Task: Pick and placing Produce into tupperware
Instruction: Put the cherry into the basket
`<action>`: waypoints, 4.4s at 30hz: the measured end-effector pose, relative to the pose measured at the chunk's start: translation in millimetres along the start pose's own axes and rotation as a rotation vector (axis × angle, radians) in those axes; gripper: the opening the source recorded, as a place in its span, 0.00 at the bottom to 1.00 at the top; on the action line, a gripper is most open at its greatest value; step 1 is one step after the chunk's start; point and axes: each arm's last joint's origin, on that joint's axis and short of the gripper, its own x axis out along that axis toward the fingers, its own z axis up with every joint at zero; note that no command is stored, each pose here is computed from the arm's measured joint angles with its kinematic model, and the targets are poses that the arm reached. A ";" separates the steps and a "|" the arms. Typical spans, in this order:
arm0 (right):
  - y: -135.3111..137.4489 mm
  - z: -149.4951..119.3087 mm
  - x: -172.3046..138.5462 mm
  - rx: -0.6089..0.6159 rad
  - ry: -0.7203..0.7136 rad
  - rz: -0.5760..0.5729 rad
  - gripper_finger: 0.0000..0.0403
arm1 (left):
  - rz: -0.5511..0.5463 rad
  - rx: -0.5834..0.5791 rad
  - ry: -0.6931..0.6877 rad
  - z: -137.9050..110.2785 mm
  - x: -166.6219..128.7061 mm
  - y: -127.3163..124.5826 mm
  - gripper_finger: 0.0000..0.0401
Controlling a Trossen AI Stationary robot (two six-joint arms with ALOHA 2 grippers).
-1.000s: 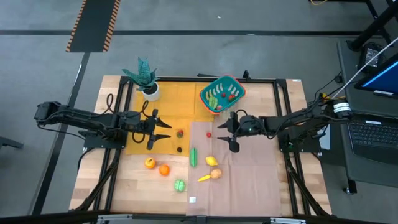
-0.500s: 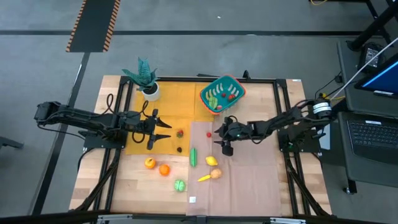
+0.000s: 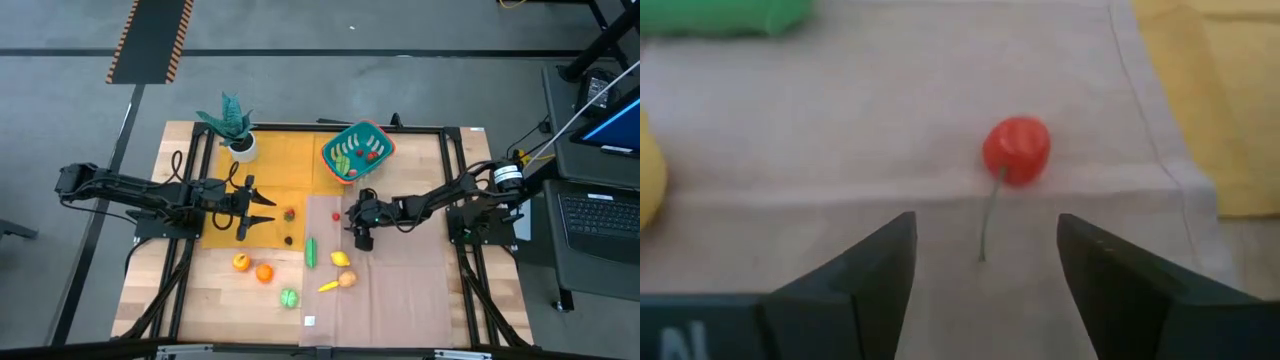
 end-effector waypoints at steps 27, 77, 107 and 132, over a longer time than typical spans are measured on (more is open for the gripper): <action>-0.3 1.3 0.6 0.005 -0.020 -0.013 0.41 | 0.000 0.000 0.000 0.0 0.0 0.0 0.48; -1.8 13.3 18.1 -0.099 0.041 -0.025 0.31 | 0.000 0.001 0.005 -0.5 0.0 0.0 0.48; -1.4 38.0 14.8 -0.097 0.183 -0.025 0.20 | 0.000 0.001 0.013 -1.2 0.0 0.0 0.48; -4.0 36.3 14.8 -0.064 0.201 -0.032 0.01 | 0.000 0.001 0.026 -2.5 0.0 -0.1 0.48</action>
